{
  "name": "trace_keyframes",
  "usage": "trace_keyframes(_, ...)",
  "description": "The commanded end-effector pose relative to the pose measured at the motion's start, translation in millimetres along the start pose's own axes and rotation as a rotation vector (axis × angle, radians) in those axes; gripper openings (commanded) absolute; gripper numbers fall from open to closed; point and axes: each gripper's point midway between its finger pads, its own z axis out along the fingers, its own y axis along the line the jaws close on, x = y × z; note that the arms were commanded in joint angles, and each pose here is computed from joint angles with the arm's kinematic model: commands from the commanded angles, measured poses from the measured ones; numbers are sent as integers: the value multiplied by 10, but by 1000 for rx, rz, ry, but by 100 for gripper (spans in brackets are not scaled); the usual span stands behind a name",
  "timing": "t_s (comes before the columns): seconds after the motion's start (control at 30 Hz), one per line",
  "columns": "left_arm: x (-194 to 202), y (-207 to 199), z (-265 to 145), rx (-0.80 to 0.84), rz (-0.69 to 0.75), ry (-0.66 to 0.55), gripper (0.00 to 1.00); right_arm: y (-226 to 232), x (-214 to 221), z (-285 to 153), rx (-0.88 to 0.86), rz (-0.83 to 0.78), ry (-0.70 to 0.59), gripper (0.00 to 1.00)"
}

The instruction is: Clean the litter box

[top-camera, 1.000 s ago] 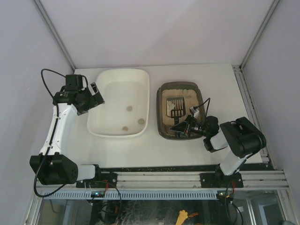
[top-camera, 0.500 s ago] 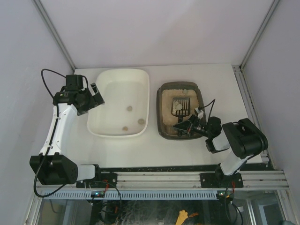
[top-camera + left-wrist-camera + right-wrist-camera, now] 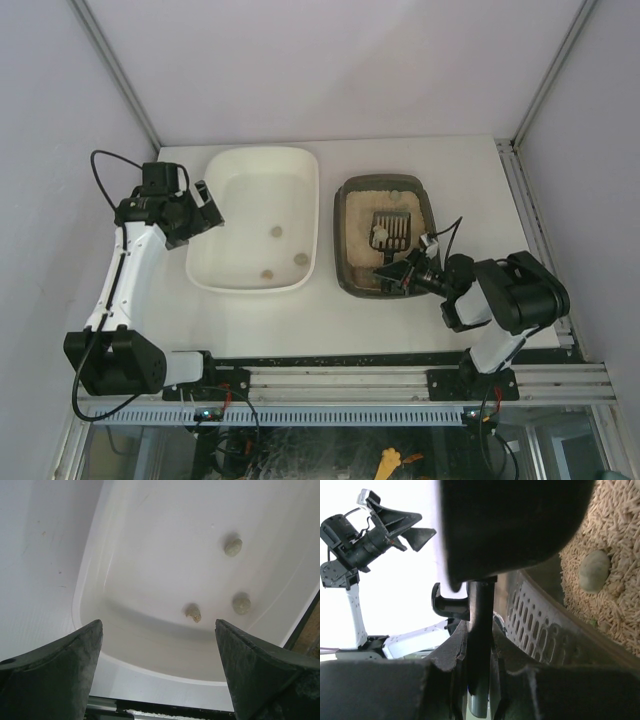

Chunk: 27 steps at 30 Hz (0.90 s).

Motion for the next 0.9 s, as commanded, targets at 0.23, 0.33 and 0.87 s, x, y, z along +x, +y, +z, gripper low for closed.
trace_keyframes(0.23, -36, -23, -32, 28, 6, -34, 97, 467, -148, 29, -143, -84, -22, 0)
trace_keyframes(0.33, -40, -25, -23, 28, 5, -33, 97, 353, 20, 200, -50, -111, 53, 0)
trace_keyframes(0.87, -28, -40, -28, 40, 15, -29, 98, 624, -209, -20, -178, -54, -49, 0)
